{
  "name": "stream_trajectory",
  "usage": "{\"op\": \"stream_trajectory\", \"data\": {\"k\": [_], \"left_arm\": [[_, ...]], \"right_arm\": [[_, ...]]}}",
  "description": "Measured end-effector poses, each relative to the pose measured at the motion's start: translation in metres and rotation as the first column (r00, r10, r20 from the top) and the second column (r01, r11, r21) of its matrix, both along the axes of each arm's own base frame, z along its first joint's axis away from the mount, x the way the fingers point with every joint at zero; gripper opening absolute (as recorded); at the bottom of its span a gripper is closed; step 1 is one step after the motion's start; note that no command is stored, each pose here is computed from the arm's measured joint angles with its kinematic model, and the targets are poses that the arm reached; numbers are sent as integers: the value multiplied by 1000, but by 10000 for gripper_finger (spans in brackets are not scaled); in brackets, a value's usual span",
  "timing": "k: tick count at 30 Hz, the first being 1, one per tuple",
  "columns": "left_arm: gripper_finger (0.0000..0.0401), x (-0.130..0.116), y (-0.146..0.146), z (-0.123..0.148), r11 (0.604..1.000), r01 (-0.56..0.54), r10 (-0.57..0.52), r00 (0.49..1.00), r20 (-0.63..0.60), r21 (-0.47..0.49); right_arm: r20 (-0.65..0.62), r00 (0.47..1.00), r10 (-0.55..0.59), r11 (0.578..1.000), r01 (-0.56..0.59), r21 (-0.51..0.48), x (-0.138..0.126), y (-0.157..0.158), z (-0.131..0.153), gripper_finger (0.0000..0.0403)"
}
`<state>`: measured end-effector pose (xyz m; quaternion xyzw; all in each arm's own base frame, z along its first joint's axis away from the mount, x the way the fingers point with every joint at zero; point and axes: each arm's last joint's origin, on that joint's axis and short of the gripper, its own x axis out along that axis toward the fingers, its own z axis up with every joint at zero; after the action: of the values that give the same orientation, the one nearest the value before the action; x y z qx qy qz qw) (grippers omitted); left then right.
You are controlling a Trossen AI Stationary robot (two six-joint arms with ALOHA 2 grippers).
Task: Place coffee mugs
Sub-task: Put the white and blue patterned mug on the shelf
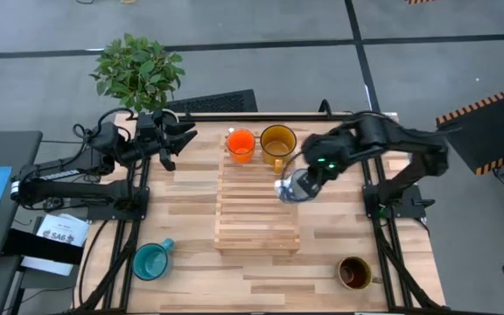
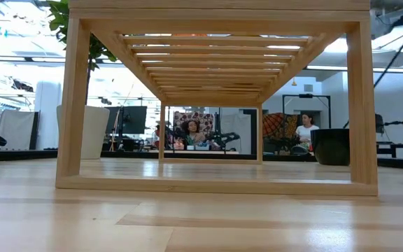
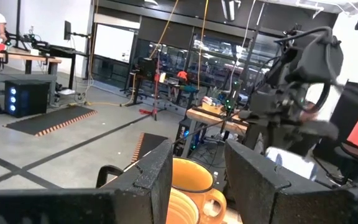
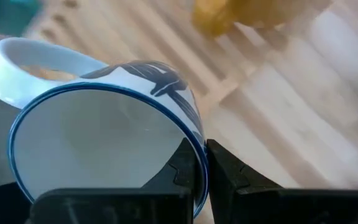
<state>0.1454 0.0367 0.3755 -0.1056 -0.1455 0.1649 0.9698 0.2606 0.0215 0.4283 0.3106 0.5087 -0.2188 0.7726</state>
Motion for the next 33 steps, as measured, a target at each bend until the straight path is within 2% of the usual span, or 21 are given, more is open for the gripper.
{"op": "stream_trajectory", "data": {"k": [5, 11, 22, 33], "left_arm": [[130, 0, 0, 0, 1000, 3, -3, 1000, 0, 0], [130, 0, 0, 0, 1000, 5, -5, 1000, 1, -3], [130, 0, 0, 0, 1000, 10, -10, 1000, 2, -4], [130, 0, 0, 0, 1000, 10, -10, 1000, 2, -4]], "right_arm": [[-72, 997, 26, 999, -28, -18, 30, -7, -21, 40], [-131, 990, 51, 999, -53, -12, 46, -10, -36, 40], [-132, 991, 15, 1000, -18, -17, 46, -25, -36, 70], [-104, 992, 67, 997, -71, -38, 50, -32, -37, 76]]}}
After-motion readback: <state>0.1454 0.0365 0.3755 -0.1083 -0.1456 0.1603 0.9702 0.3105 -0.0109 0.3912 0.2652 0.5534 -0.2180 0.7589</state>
